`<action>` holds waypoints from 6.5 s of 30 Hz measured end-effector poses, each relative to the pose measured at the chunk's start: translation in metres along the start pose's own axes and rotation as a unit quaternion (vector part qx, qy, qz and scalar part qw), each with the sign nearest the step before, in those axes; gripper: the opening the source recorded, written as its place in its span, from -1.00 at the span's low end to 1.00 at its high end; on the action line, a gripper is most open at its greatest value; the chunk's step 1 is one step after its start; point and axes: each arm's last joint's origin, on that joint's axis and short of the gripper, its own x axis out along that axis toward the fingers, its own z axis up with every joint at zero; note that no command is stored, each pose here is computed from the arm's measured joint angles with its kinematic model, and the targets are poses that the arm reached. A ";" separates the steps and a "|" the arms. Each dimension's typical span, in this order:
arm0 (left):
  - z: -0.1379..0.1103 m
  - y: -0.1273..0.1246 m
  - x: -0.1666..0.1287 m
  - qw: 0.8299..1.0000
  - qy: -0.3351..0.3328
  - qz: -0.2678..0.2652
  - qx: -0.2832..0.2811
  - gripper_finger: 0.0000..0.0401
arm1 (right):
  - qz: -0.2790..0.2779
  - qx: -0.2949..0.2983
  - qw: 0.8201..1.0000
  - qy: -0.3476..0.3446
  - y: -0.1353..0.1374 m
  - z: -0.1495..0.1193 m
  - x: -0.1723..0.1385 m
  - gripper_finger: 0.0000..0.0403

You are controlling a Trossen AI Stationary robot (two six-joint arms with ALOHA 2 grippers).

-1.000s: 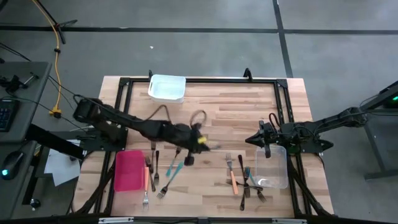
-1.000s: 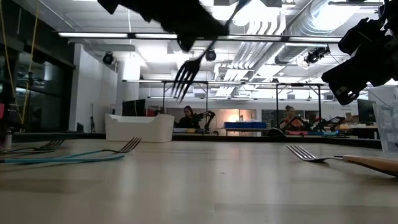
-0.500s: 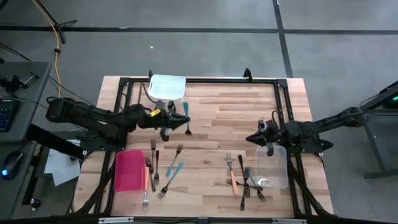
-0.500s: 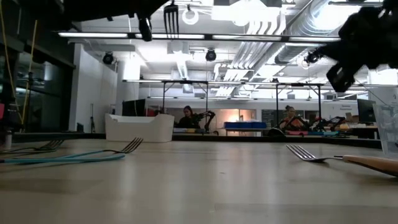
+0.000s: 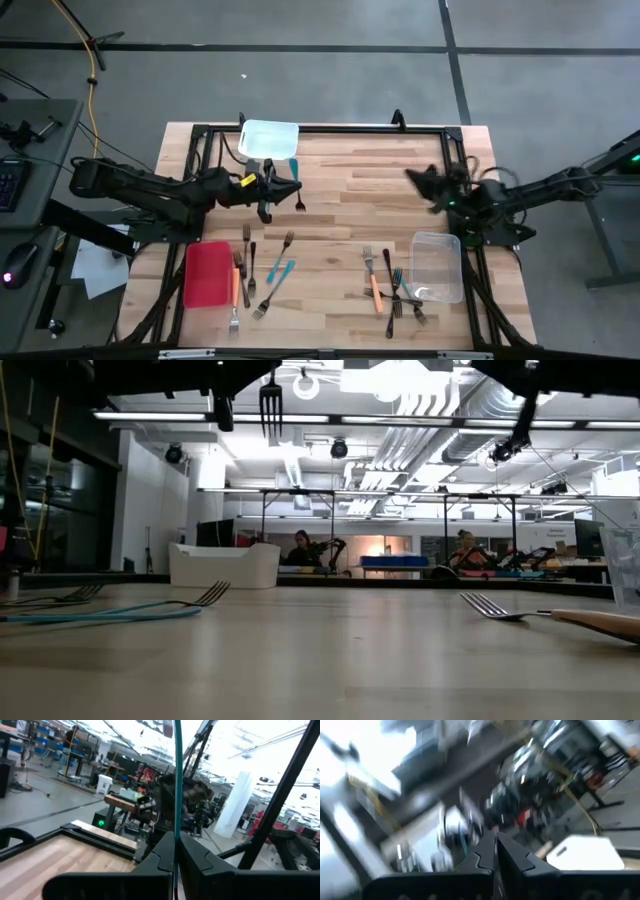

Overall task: Sort silverware by color (type)
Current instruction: Put the blue fork into the white bin

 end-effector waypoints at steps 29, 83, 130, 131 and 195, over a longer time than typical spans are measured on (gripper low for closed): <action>-0.001 0.000 0.000 1.000 0.004 0.001 0.018 -1.00 | 0.002 -0.186 0.951 0.245 0.043 -0.040 0.096 -0.98; 0.022 0.252 0.027 0.648 0.668 0.303 0.207 -1.00 | -0.039 -0.165 0.960 0.225 0.042 -0.039 0.097 -0.98; -0.017 0.269 0.025 0.616 0.712 0.298 0.160 -0.35 | -0.041 -0.168 0.958 0.230 0.041 -0.039 0.096 -0.98; -0.017 0.269 0.025 0.616 0.712 0.298 0.160 -0.31 | -0.042 -0.168 0.958 0.231 0.041 -0.039 0.096 -0.98; 0.039 -0.010 -0.018 0.993 0.050 0.098 0.032 -0.07 | -0.030 -0.200 0.955 0.218 0.041 -0.037 0.098 -0.98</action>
